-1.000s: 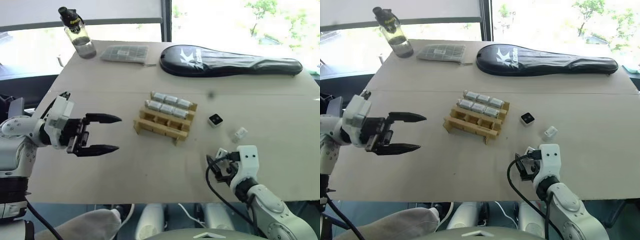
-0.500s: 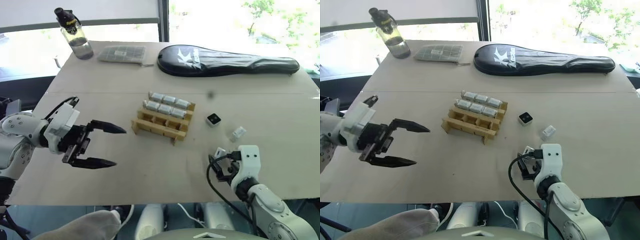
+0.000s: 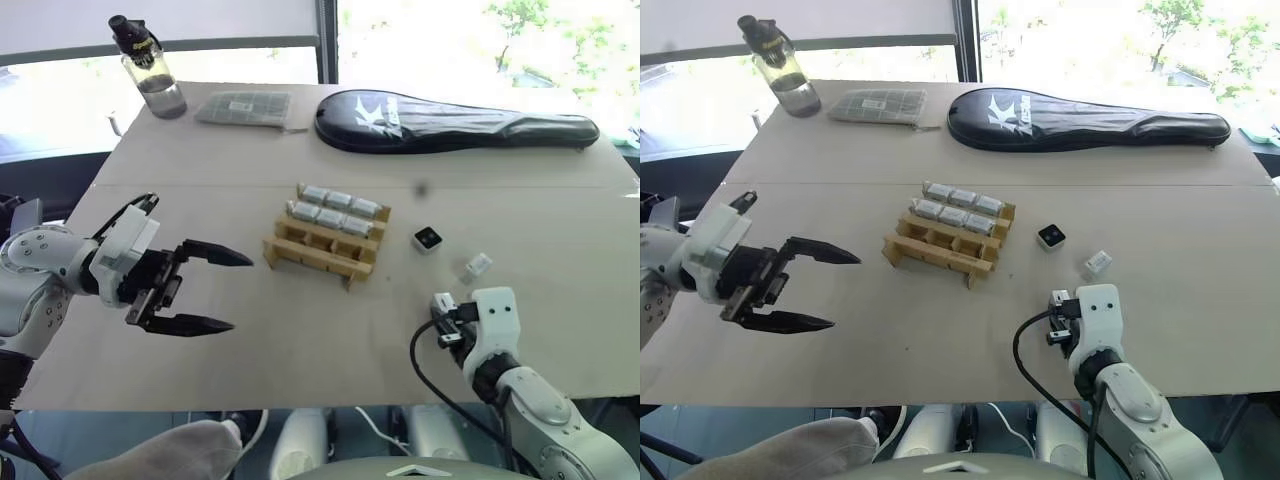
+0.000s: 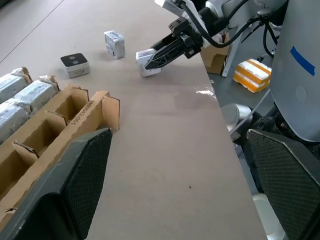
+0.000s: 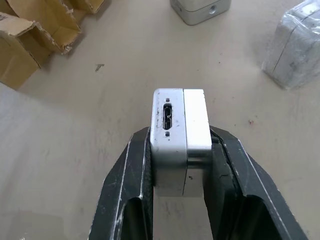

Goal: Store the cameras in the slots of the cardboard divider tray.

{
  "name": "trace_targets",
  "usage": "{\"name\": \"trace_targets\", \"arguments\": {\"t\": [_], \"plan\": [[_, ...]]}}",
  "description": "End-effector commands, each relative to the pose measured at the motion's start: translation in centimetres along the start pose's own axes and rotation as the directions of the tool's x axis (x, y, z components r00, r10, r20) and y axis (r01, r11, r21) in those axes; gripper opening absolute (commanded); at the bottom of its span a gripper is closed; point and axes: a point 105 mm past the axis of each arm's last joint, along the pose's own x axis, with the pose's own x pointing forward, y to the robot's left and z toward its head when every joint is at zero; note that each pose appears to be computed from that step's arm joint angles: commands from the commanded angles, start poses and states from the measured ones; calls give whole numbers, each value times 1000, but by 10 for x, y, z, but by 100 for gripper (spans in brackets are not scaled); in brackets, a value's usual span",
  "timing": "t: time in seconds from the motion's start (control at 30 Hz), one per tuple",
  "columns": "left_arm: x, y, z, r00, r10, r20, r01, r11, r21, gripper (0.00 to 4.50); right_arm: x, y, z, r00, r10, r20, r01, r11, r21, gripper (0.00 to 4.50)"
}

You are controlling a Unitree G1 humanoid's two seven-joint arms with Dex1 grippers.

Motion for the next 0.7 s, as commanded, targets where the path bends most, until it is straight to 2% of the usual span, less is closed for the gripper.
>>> {"name": "trace_targets", "arguments": {"t": [0.03,0.1,0.2,0.3,0.47,0.57,0.63,0.7], "plan": [[-6,3,14,1000,19,24,-20,999,51,450,-6,-2,20,995,61,75,-52,992,-115,79],[-7,3,16,999,31,35,-33,998,55,450,-3,4,41,972,189,136,-154,960,-235,79],[-10,3,16,998,48,36,-49,997,54,450,2,15,61,921,355,161,-273,882,-383,79],[-16,3,12,996,85,30,-86,995,40,450,17,31,83,809,568,149,-430,746,-509,79],[-30,-1,5,983,179,24,-180,983,26,450,58,55,119,644,757,108,-514,533,-672,79],[-41,-4,-1,966,260,18,-260,966,13,450,84,79,138,553,827,99,-570,462,-679,79],[-53,-6,-6,944,329,9,-329,944,7,450,95,100,142,489,871,54,-604,382,-700,79],[-61,-6,-8,922,388,10,-388,922,10,450,104,114,140,460,888,3,-603,316,-732,79]]}}
